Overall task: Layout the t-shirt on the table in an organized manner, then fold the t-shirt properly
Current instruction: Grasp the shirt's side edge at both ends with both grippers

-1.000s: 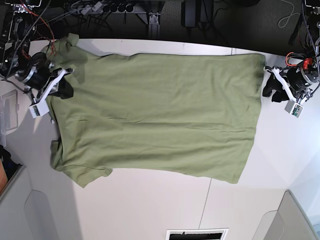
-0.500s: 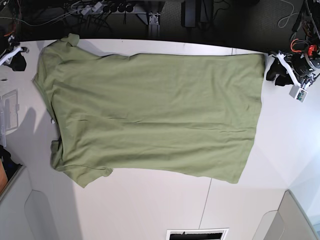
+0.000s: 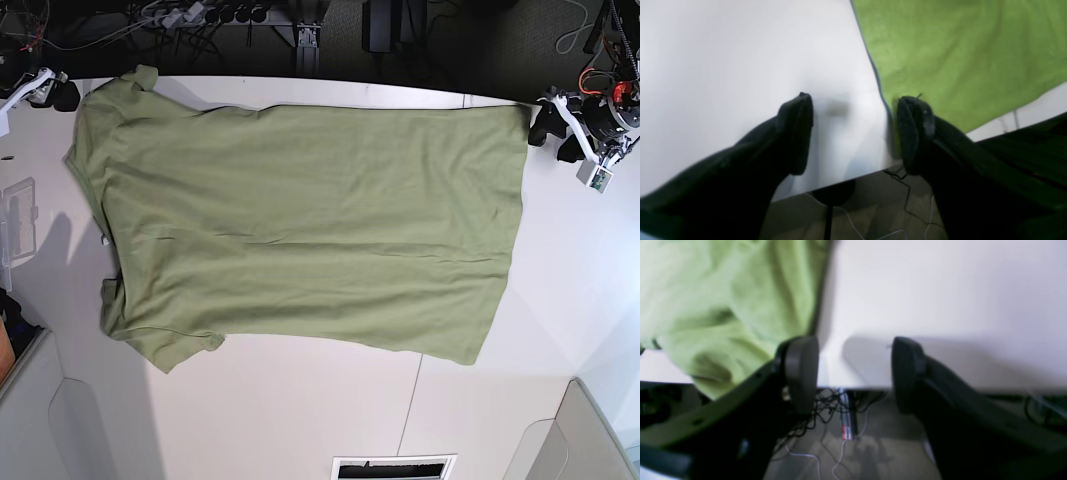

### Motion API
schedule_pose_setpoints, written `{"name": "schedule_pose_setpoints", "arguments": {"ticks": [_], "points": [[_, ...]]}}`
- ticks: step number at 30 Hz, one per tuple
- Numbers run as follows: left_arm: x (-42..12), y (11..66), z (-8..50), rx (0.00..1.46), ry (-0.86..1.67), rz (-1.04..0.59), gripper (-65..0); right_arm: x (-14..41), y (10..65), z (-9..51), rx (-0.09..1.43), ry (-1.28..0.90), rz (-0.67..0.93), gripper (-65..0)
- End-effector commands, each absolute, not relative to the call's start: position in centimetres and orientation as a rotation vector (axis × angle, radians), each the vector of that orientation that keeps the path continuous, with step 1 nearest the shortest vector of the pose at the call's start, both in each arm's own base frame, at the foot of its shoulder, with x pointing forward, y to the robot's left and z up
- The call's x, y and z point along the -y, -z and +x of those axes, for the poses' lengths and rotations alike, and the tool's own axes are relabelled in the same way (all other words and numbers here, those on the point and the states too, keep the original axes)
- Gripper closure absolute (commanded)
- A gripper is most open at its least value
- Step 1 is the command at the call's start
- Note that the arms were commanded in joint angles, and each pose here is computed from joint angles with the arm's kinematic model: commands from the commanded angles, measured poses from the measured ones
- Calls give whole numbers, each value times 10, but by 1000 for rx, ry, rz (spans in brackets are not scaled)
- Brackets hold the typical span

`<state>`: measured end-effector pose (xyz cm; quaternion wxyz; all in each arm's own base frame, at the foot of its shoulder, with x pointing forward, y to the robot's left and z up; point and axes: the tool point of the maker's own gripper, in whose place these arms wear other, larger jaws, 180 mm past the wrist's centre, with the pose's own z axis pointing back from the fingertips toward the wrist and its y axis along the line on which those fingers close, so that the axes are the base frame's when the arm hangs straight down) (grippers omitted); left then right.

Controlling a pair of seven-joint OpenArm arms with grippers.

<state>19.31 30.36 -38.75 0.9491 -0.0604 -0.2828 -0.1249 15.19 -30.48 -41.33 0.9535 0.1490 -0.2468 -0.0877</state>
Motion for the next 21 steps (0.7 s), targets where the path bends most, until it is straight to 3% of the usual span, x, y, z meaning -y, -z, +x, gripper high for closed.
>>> {"name": "schedule_pose_setpoints", "arguments": {"ticks": [1,8,21], "points": [[-308,381,199,600,252,-113,-420,302,416,149,476,148,309,-349],[-322,402,181,526,201,-116,-420,261,424,151,435,79,413,-349],[-293,401,170,495,252,-277,-419,244,414,147,398,41,483,-342]]}}
